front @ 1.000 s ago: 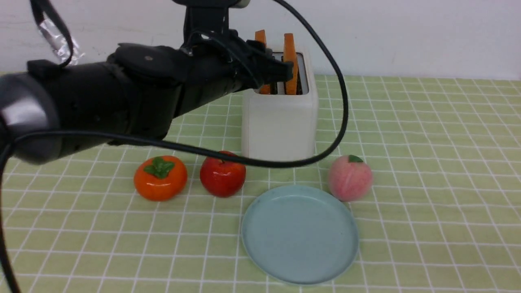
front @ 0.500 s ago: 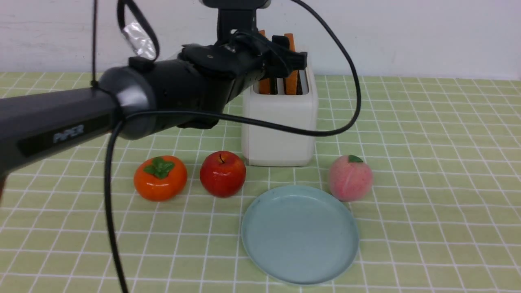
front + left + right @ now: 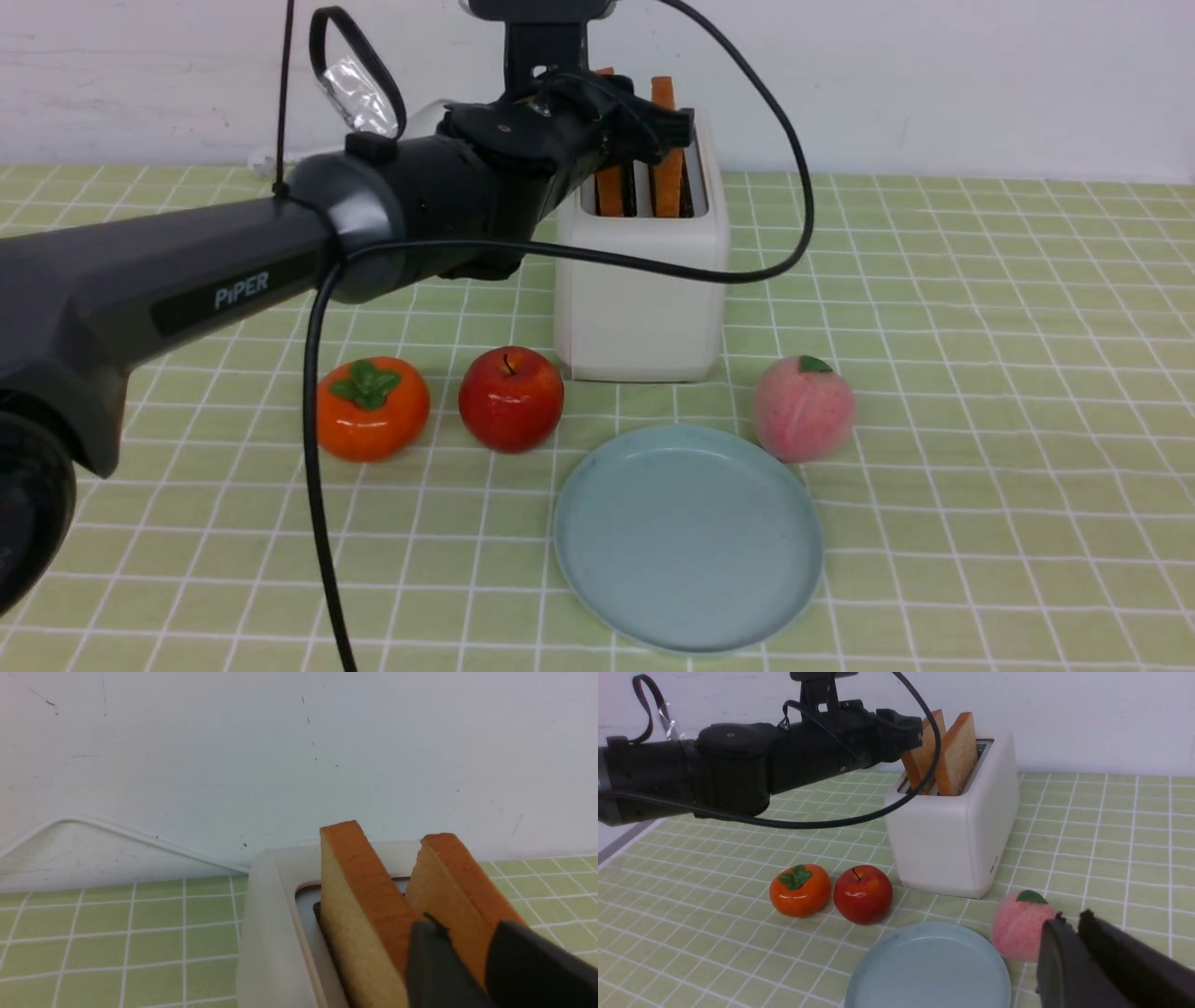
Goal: Take toasted bread from bread machine on green coffee tablecloth place on plate.
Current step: 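Reach for a toast slice standing in the toaster with the left gripper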
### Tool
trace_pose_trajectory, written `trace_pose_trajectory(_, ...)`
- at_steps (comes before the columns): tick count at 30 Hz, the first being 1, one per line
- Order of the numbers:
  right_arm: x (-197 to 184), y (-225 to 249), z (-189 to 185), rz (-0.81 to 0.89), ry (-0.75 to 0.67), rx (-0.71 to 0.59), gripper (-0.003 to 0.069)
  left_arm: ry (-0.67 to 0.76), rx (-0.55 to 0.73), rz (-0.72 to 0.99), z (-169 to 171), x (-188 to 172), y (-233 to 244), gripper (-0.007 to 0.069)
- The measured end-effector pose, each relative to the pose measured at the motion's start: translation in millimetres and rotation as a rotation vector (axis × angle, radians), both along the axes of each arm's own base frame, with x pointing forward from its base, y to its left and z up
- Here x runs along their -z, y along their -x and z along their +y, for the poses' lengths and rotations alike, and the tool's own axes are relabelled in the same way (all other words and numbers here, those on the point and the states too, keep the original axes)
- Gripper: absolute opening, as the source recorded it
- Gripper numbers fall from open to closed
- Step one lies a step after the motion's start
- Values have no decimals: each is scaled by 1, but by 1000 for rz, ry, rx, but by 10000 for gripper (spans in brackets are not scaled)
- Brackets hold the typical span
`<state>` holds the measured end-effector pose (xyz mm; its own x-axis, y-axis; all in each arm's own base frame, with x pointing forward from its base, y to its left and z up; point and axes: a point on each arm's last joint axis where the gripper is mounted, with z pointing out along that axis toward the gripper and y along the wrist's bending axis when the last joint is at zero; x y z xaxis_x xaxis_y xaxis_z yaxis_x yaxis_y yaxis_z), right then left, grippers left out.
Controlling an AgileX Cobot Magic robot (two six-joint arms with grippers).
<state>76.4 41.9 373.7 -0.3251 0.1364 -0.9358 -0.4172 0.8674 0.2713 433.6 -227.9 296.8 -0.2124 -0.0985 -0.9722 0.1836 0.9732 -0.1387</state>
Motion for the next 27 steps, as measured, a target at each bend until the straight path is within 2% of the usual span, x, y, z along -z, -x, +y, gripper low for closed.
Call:
trace_pose_trajectory(1,-1,0,0,-9,4,2,53,0,-1,0,0,0,0,42)
trace_pose_trajectory(2,-1,0,0,-10,4,3,53,0,-1,0,0,0,0,34)
trace_pose_trajectory(3,-1,-1,-1,-17,8,6,53,0,-4,-1,0,0,0,-13)
trace_pose_trajectory(15,-4,-1,0,-62,10,-4,53,0,-12,-10,2,-3,1,-5)
trace_pose_trajectory(18,-4,-1,0,-62,10,-4,53,9,-21,-10,3,-5,1,74)
trace_pose_trajectory(22,-4,-1,0,-62,9,-4,53,49,-30,-6,5,-12,4,293)
trace_pose_trajectory(24,-4,-1,0,-62,9,-4,53,61,-28,-7,4,-15,4,371)
trace_pose_trajectory(27,-6,-1,1,-74,3,-15,53,68,-21,-6,2,-15,2,449)
